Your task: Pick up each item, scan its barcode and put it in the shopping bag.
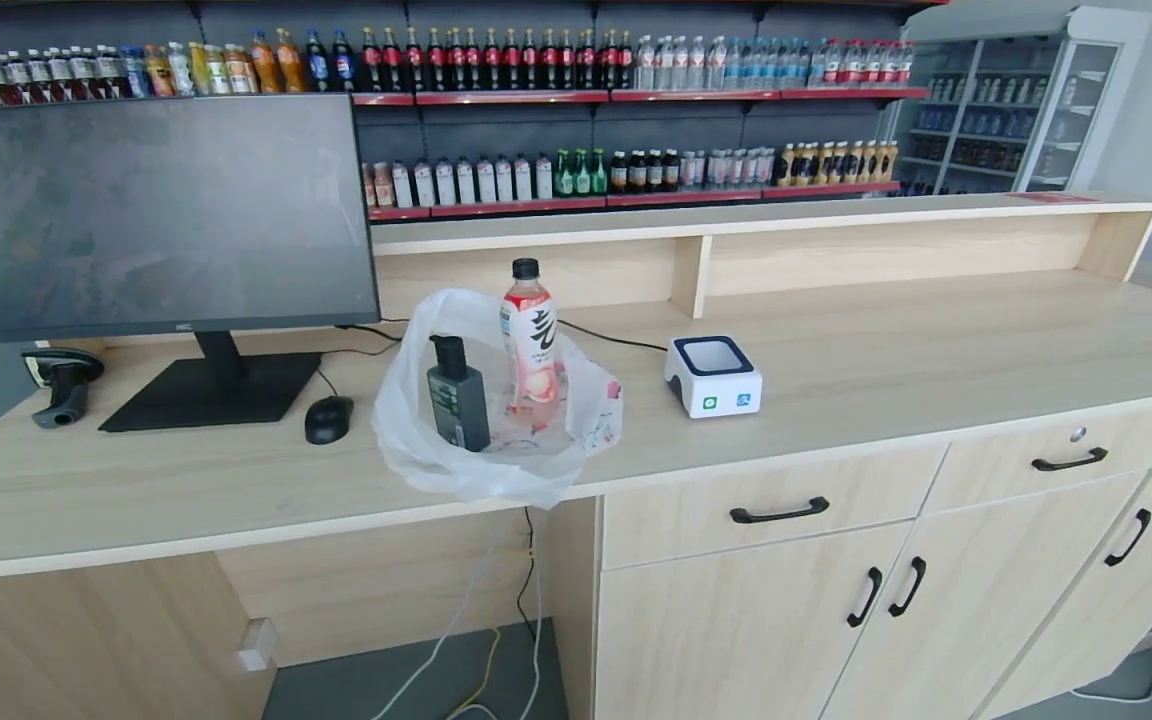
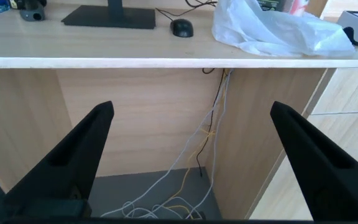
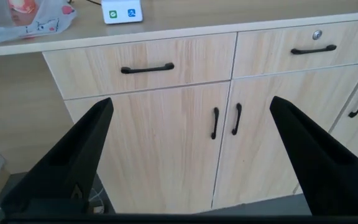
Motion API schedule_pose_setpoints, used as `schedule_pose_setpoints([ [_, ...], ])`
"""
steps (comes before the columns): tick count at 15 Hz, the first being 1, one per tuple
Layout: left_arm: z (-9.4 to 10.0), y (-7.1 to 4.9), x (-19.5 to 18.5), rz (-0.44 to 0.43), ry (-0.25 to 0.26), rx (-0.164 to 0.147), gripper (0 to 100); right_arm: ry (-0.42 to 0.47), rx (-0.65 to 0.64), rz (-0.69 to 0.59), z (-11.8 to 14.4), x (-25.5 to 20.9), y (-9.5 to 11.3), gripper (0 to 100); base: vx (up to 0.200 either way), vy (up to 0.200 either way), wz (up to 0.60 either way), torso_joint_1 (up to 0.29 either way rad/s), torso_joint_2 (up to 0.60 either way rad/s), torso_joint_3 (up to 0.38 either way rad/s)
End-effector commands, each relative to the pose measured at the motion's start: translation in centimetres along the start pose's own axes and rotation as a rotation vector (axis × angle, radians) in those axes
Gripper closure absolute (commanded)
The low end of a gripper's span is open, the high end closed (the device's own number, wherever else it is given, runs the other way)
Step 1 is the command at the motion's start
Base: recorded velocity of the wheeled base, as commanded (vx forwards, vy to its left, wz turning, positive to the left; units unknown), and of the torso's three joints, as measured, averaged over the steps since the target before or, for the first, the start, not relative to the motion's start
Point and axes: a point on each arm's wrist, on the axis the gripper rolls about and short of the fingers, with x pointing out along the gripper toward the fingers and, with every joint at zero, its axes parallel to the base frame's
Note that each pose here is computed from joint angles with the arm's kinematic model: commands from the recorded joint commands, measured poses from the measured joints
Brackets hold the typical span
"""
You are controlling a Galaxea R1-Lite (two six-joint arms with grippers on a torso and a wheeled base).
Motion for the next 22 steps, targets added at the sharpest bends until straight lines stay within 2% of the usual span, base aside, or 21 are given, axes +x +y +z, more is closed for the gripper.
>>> schedule_pose_setpoints([
  [1, 0.0, 0.0, 0.0, 0.0, -0.001, 0.0, 0, -0.002, -0.004, 0.0, 0.01, 0.0, 0.0, 0, 0.0, -0.2, 0.0, 0.007, 0.0, -0.002],
  [3, 0.0, 0.0, 0.0, 0.0, -0.001, 0.0, 0, 0.0, -0.01, 0.0, 0.0, 0.0, 0.0, 0, 0.0, -0.2, 0.0, -0.002, 0.0, 0.0],
  [9, 0.0, 0.0, 0.0, 0.0, -0.001, -0.005, 0, 0.0, -0.009, 0.0, 0.0, 0.0, 0.0, 0, 0.0, -0.2, 0.6, -0.001, 0.0, 0.003],
  [14, 0.0, 0.0, 0.0, 0.0, -0.001, -0.003, 0, 0.0, -0.009, 0.0, 0.0, 0.0, 0.0, 0, 0.0, -0.2, 0.0, 0.004, 0.0, 0.002],
  [22, 0.02, 0.0, 0.0, 0.0, -0.002, 0.0, 0, 0.0, -0.01, 0.0, 0.0, 0.0, 0.0, 0, 0.0, 0.0, 0.0, 0.0, 0.0, 0.0],
])
